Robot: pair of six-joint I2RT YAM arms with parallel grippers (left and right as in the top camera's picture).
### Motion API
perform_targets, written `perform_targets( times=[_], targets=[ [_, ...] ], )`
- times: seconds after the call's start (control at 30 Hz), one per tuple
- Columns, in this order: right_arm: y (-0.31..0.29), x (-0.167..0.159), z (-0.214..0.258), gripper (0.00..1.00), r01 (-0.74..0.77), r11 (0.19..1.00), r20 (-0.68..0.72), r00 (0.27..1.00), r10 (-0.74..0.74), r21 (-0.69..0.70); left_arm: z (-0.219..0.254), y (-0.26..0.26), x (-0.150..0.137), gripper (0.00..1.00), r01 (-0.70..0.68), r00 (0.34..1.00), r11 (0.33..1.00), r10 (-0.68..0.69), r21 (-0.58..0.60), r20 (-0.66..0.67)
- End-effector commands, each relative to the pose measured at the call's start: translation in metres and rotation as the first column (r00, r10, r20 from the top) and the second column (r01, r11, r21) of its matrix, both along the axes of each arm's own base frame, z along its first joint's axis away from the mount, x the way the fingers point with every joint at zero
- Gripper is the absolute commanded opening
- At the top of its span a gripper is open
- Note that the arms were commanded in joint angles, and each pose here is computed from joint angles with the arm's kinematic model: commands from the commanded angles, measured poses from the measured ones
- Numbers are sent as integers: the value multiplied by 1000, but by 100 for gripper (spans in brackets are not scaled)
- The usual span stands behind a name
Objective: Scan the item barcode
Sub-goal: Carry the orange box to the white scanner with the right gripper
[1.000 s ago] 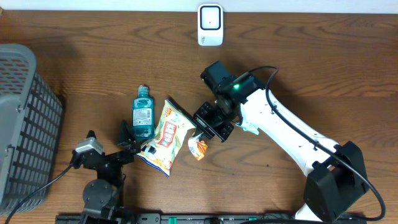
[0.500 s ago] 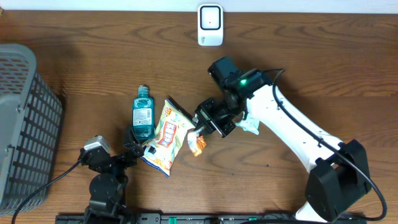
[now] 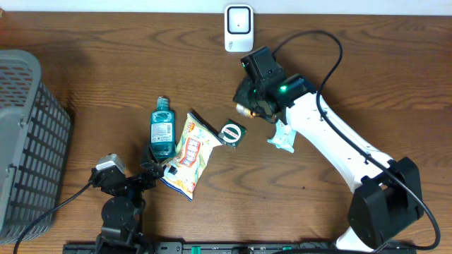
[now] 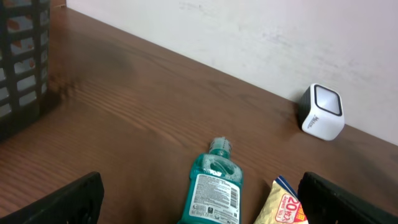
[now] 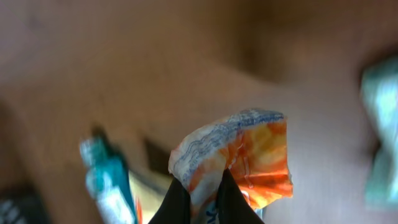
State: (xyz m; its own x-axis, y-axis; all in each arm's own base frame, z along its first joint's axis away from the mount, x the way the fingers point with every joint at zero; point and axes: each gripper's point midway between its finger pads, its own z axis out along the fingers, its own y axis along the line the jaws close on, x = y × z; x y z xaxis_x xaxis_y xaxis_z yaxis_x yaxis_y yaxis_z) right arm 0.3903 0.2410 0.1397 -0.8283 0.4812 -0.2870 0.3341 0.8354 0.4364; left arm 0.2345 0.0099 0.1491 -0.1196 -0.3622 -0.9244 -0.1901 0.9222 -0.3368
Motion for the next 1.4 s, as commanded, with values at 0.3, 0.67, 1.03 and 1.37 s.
perform_targets(
  times=[0.3,0.67,1.03,1.37],
  targets=[
    [11,110,40,1,-13,964,537,829,158,-264,-14,0,-1,98,-2,999,1000,2,0,-43],
    [41,190,43,1,68,934,857,427,290,-350,-14,0,-1,98,-1,999,1000,1,0,-43],
    [22,255,19,1,125,918,852,437,289,-375,-14,0,-1,98,-1,999,1000,1,0,-43],
    [26,260,-4,1,66,909,808,486,332,-412,-14,0,-1,98,-1,999,1000,1,0,-43]
  ],
)
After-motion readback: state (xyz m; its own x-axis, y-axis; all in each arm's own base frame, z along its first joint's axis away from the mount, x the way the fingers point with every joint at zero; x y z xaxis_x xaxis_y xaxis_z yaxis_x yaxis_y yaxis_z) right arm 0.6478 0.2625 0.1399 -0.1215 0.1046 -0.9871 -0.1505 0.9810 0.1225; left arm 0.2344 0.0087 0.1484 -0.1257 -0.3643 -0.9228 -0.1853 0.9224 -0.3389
